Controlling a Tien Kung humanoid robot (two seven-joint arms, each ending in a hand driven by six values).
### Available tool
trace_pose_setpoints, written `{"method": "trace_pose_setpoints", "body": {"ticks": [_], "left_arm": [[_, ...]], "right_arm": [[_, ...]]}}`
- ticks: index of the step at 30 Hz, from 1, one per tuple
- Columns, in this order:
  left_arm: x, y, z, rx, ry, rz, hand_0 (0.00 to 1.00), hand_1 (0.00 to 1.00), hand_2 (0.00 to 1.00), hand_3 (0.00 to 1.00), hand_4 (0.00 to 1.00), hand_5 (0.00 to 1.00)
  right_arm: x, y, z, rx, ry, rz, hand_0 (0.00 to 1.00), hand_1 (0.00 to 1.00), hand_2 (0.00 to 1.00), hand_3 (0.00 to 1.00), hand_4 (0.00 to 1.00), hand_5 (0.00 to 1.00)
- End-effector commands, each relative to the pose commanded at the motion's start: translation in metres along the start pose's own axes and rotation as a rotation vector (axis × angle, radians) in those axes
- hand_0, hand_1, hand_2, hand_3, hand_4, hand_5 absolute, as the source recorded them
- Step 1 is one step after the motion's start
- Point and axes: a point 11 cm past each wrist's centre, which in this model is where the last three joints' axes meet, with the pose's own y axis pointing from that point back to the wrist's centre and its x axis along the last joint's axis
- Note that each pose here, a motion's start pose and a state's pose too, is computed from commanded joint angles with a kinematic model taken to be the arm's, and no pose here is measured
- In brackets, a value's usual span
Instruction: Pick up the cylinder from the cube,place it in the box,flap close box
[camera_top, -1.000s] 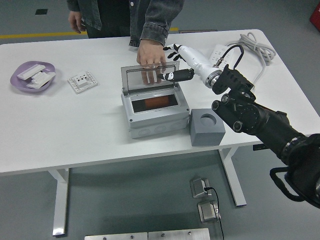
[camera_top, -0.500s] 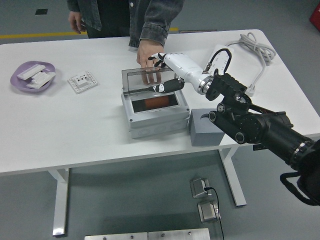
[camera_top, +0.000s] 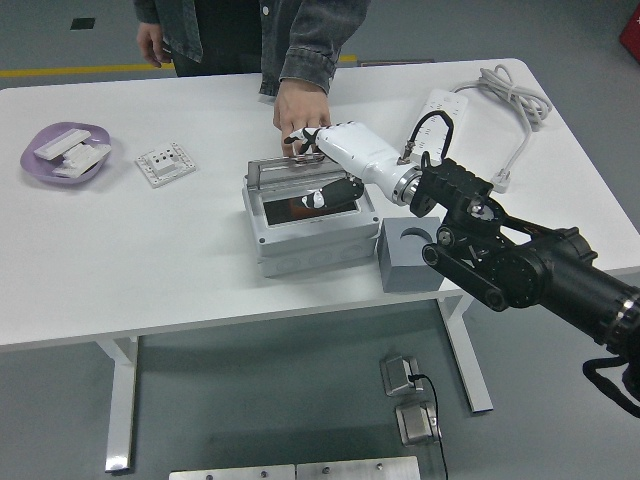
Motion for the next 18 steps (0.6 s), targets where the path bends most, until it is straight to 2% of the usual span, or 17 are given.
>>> {"method": "trace_pose_setpoints", "body": {"ticks": [11, 18], "left_arm": [[-0.002, 0.000, -0.002, 0.001, 0.004, -0.003, 0.632, 0.536, 0.498, 0.604, 0.569, 0.153], [-0.003, 0.000, -0.003, 0.003, 0.004, -0.005, 0.632, 0.536, 0.495, 0.604, 0.569, 0.153]], "right_arm": [[0.002, 0.012, -0.023, 0.063, 0.043, -0.015, 0.646, 0.619, 0.698, 0.827, 0.909, 0.443], [-0.010, 0.019, -0.015, 0.039, 0.012, -0.032, 0.630, 0.616, 0.701, 0.831, 0.903, 0.438]]}}
